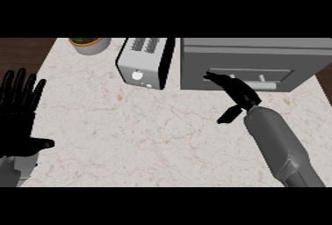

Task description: Pick up the cup, place it into the drawer and close the drawer

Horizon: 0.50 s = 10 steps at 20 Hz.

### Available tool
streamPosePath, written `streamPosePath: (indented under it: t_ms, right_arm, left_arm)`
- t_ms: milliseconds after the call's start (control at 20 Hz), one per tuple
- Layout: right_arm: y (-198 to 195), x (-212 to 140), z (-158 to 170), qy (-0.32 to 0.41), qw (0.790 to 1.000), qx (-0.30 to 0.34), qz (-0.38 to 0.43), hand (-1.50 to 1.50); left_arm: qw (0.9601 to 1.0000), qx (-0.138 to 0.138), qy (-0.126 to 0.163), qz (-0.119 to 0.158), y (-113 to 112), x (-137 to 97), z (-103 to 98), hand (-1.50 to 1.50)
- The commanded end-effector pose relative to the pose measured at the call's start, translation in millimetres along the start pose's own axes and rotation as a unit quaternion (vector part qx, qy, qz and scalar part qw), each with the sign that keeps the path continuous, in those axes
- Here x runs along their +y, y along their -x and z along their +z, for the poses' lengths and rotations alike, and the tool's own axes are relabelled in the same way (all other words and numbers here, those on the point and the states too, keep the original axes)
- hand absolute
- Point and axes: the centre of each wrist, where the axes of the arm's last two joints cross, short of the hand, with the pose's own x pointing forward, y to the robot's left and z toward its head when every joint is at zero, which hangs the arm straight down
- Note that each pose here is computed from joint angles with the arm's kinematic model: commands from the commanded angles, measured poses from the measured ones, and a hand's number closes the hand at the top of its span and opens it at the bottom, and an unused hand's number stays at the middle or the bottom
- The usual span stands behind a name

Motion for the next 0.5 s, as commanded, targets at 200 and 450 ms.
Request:
streamPosePath:
  t_ms: [200, 450]
  right_arm:
    - [22.2, -29.0, -10.9, -0.019, 1.0, 0.018, -0.008, -1.5]
    - [26.0, -81.1, -12.4, -0.007, 1.0, 0.022, -0.016, -1.5]
  left_arm:
    - [0.9998, 0.001, 0.02, 0.009, 11.2, -15.1, -4.7, -1.5]
    - [0.9997, 0.008, 0.021, 0.004, 17.2, -13.1, -12.8, -1.5]
